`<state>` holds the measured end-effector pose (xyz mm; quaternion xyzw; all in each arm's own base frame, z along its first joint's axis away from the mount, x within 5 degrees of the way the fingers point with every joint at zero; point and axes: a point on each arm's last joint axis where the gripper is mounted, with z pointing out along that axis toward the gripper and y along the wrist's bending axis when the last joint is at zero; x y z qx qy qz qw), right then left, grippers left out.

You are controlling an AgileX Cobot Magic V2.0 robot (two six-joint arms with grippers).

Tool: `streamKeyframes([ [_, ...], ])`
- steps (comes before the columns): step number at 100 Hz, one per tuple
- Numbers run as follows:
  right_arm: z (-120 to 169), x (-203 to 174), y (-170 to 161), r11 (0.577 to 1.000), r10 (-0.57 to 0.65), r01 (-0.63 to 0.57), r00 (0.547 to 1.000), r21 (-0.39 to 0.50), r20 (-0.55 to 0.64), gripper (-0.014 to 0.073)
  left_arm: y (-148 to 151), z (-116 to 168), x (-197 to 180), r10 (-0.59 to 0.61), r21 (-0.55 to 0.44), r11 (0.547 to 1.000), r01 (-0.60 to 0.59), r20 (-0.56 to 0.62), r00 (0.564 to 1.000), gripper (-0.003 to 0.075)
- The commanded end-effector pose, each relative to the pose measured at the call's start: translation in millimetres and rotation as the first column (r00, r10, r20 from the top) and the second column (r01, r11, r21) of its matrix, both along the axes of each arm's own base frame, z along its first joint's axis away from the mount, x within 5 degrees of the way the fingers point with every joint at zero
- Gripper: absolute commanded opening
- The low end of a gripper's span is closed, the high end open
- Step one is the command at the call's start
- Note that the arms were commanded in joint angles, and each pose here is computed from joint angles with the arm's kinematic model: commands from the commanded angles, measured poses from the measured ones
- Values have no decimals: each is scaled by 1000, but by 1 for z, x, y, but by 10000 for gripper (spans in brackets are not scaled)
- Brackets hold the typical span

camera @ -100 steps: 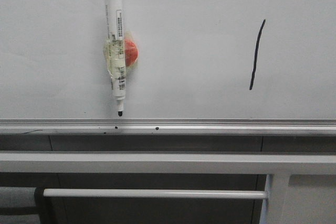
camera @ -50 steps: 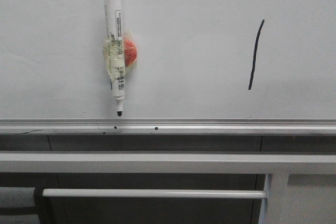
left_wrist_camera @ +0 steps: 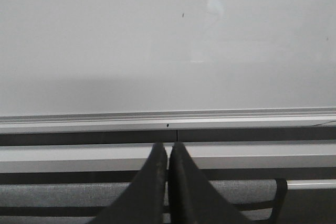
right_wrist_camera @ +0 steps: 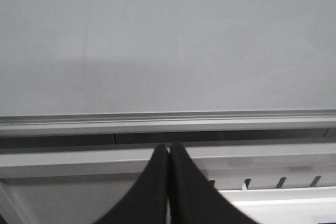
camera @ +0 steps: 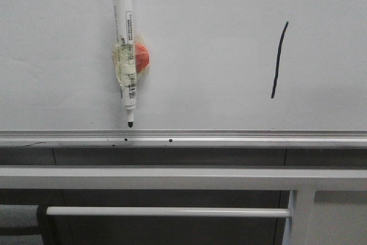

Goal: Write number 1 on whiteboard

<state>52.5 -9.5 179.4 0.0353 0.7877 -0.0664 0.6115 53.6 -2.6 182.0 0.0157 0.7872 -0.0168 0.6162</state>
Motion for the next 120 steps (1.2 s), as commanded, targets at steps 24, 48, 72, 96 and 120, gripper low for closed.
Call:
streamKeyframes([
  [24,-8,0,-2,999,-42,42,999,11,-6,-64,0,5,0,2,-13,1000,-1,86,996,-20],
  [48,-8,0,-2,999,-42,42,999,13,-6,-64,0,5,0,2,-13,1000,-1,86,996,-20],
  [72,-8,0,-2,999,-42,42,999,13,-6,-64,0,5,0,2,-13,1000,-1,86,996,-20],
  [96,-8,0,-2,999,-42,42,999,13,-6,-64,0,5,0,4,-13,1000,-3,86,996,-20],
  [120,-8,0,-2,999,-42,42,999,13,-6,-64,0,5,0,4,-13,1000,-3,86,996,-20],
])
